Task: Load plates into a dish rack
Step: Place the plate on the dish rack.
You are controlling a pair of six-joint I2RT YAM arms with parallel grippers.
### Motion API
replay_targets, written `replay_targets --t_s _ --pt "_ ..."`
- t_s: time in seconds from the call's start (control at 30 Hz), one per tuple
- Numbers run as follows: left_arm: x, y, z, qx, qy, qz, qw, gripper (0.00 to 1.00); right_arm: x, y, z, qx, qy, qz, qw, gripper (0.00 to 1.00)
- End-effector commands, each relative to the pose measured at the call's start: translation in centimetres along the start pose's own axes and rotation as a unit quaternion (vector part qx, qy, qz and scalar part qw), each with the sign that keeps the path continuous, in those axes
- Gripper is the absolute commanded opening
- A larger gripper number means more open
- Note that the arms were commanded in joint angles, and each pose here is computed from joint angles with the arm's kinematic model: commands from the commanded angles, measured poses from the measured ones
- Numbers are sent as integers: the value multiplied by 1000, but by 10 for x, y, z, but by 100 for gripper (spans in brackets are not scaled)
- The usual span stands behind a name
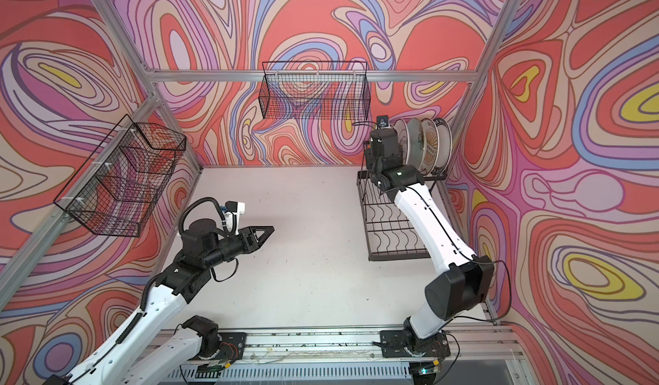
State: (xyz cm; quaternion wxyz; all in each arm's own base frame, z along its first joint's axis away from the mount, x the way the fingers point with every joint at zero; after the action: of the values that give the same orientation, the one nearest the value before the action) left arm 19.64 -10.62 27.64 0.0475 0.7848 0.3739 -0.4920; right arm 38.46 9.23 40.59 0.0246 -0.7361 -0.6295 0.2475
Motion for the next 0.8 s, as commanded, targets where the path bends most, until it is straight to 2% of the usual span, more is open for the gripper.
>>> replay_targets --t_s 0.0,0.77 --pt "-8 -3 -6 -8 16 6 1000 35 -8 0 -18 -37 31 17 999 0" --pt "-6 -4 -6 -6 21 -12 1000 35 4 32 -10 -8 16 12 1000 0"
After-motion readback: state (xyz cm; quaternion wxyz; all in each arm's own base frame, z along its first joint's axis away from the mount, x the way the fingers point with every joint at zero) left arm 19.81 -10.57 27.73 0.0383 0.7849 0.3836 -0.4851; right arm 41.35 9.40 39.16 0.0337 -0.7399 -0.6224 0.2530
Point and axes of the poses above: each gripper's point midway between its finger pads, its own y axis out along the fingers, its own x axis along the line the jaws close on, z = x × y, the point moved 10 cm from there along -y, back along the fingers, and after that the axes turned 8 degrees about -y, right-handed, at the moved point
